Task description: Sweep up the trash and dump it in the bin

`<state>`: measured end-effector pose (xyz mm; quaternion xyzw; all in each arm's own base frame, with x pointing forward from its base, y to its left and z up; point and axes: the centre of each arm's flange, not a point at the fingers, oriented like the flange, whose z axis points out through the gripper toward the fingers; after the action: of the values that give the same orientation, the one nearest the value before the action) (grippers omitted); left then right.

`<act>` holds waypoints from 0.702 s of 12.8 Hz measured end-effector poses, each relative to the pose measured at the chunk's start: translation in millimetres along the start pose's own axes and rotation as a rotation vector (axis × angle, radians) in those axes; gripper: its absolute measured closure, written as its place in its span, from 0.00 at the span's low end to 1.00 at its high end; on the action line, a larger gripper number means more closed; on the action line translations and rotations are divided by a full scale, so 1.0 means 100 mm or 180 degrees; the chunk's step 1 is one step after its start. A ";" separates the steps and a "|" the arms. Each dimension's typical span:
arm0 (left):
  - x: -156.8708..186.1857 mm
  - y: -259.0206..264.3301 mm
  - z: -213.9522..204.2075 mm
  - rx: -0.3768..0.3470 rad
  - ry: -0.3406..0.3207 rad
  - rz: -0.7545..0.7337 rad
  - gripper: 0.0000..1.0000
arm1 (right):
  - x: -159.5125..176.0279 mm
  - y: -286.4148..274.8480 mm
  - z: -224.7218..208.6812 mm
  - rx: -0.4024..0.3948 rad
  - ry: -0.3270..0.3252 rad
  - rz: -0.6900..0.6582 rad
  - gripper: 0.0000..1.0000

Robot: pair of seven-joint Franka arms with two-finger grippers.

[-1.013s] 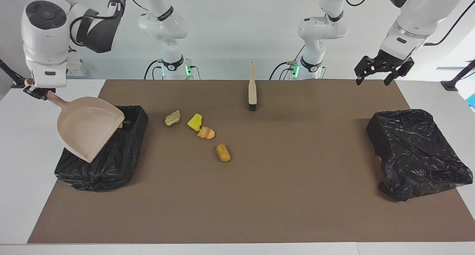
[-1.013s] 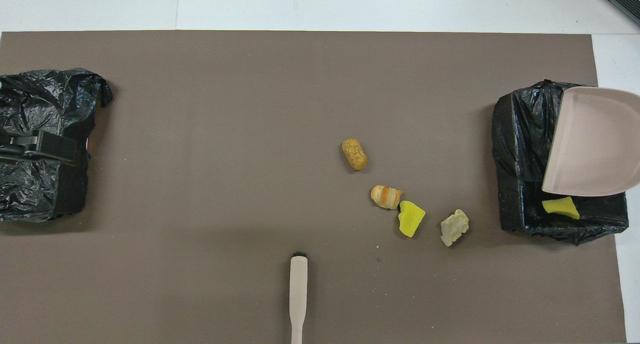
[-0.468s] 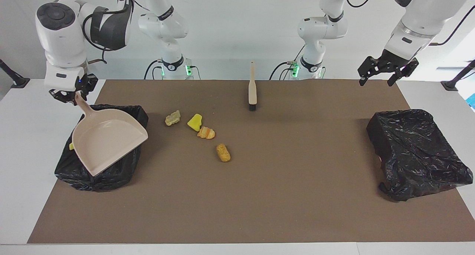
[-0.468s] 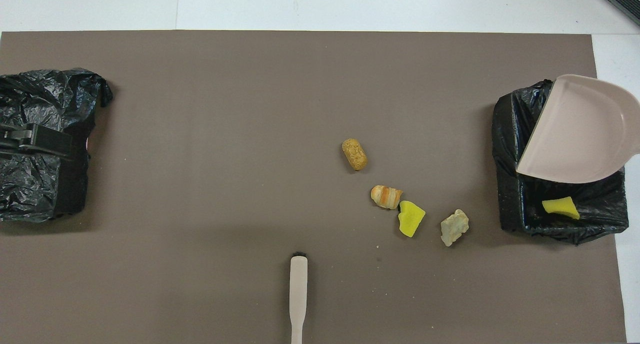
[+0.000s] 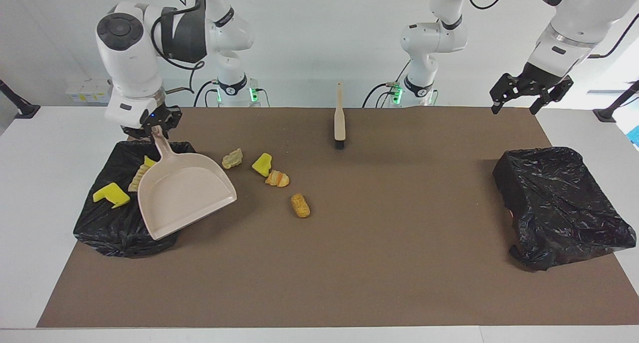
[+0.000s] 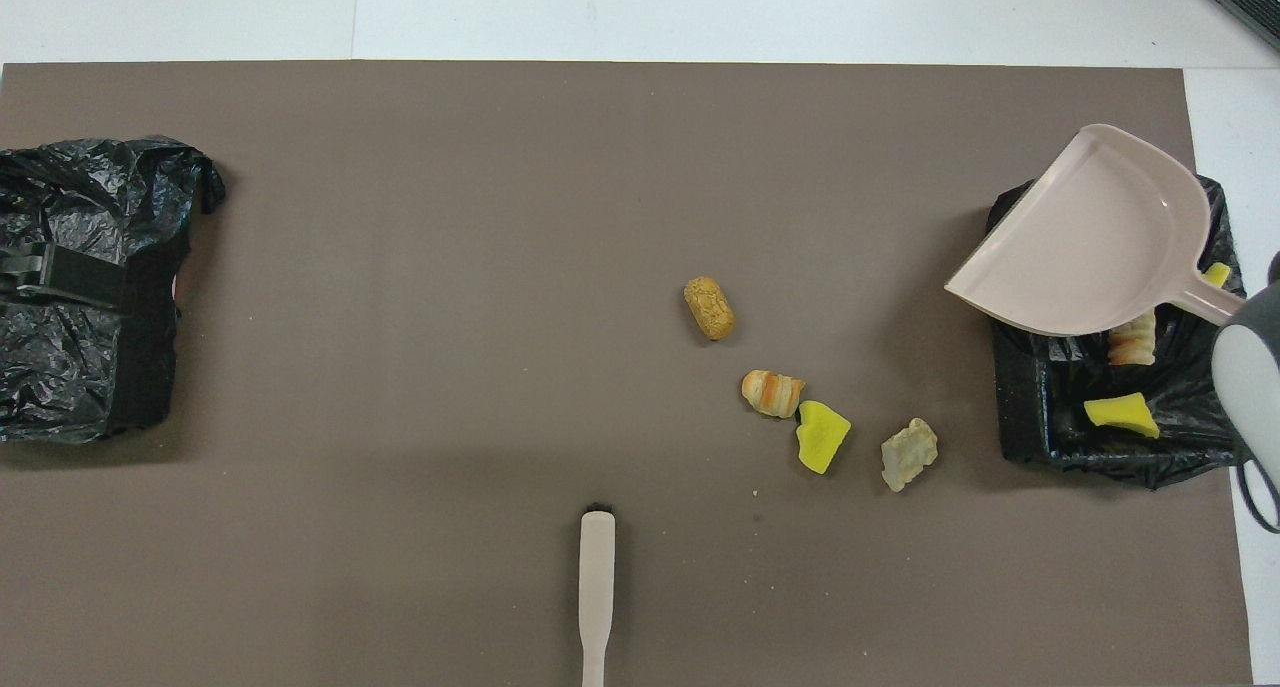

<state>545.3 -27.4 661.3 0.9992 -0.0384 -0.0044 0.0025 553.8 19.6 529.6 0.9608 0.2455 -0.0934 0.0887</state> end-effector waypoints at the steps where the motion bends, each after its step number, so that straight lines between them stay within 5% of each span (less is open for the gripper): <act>1: 0.00 0.00 -0.01 0.0000 0.0007 0.0000 0.00 | 0.10 -0.20 0.00 0.0048 0.0013 0.0116 0.68; 9: -0.01 0.00 -0.02 0.0000 0.0010 0.0000 0.00 | 0.95 -1.97 0.08 0.0443 0.0237 0.1195 0.68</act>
<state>544.4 -27.4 663.1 0.9993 -0.0385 -0.0028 0.0025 538.0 231.0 475.9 0.9963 0.0581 -0.0563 0.0287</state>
